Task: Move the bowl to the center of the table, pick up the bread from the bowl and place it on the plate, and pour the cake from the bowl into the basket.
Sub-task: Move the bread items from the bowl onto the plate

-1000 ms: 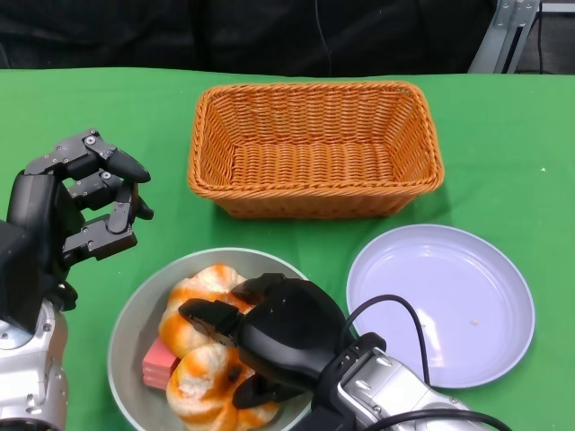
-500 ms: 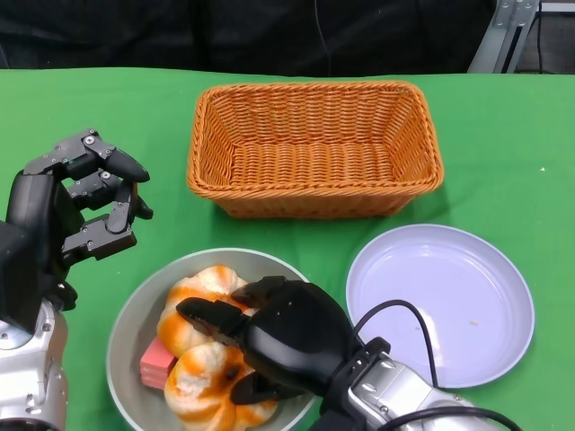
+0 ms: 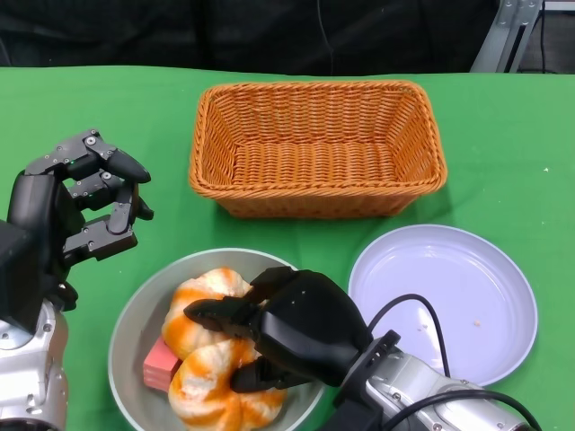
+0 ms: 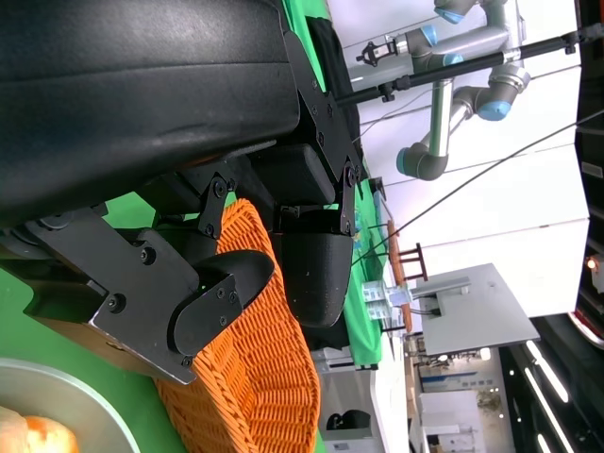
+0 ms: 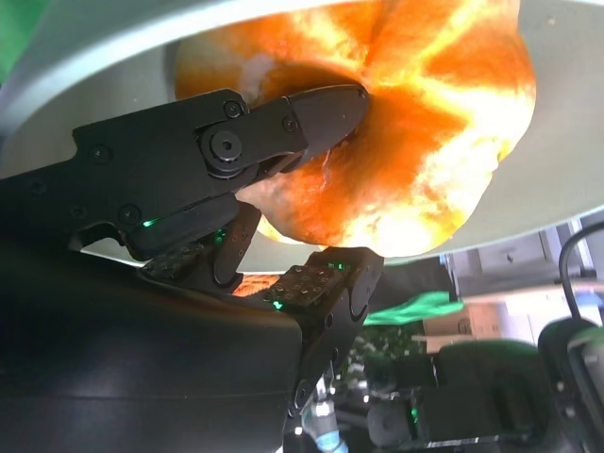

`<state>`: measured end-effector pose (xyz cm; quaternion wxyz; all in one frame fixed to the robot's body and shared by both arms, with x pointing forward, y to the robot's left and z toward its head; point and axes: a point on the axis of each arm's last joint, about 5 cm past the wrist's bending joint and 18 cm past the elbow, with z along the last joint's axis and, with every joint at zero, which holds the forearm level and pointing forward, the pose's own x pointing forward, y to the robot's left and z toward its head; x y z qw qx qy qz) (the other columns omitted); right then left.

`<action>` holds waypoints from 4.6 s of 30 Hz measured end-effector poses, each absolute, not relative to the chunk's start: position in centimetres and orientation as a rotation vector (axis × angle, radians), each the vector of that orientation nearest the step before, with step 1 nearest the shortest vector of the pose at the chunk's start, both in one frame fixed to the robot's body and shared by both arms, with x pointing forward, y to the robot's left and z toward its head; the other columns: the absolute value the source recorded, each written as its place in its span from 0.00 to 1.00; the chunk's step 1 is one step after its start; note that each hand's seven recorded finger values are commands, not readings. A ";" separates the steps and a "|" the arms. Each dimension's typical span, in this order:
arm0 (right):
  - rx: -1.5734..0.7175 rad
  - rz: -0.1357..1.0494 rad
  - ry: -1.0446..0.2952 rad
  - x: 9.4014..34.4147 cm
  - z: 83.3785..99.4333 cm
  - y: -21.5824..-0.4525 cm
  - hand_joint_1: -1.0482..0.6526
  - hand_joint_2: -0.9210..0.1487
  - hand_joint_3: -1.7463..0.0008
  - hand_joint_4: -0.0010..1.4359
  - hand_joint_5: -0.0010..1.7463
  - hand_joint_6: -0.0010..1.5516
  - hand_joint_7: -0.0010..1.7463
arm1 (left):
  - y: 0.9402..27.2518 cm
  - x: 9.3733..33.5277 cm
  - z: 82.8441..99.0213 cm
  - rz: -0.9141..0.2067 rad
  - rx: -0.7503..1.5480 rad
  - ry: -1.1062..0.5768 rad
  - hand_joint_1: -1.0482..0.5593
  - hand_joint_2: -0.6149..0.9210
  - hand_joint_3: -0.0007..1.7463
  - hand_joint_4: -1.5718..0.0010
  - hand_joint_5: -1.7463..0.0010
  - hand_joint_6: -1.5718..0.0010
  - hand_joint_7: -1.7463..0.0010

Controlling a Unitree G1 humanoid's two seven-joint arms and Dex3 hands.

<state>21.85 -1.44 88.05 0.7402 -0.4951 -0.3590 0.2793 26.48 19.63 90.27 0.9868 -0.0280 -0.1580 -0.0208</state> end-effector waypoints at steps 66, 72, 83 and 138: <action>-0.767 0.423 -0.873 23.8 88.8 -4.1 0.47 0.00 1.00 0.52 0.67 0.77 0.01 | 19.6 26.3 89.3 -0.024 -0.040 -0.284 0.65 0.70 0.69 0.46 0.16 0.43 0.29; -0.762 0.395 -0.873 24.0 89.0 -4.3 0.47 0.02 1.00 0.53 0.67 0.78 0.02 | 19.6 26.3 89.2 -0.023 -0.043 -0.280 0.65 0.71 0.68 0.46 0.16 0.43 0.29; -0.706 0.317 -0.944 24.6 91.0 -5.2 0.48 0.03 1.00 0.54 0.71 0.80 0.03 | 19.7 26.3 88.9 -0.020 -0.050 -0.264 0.65 0.71 0.67 0.47 0.15 0.43 0.29; -0.680 0.000 -0.554 21.1 97.2 -15.2 0.50 0.23 0.67 0.52 0.99 0.62 0.49 | 20.6 26.8 88.8 -0.039 -0.031 -0.248 0.66 0.70 0.69 0.46 0.16 0.43 0.30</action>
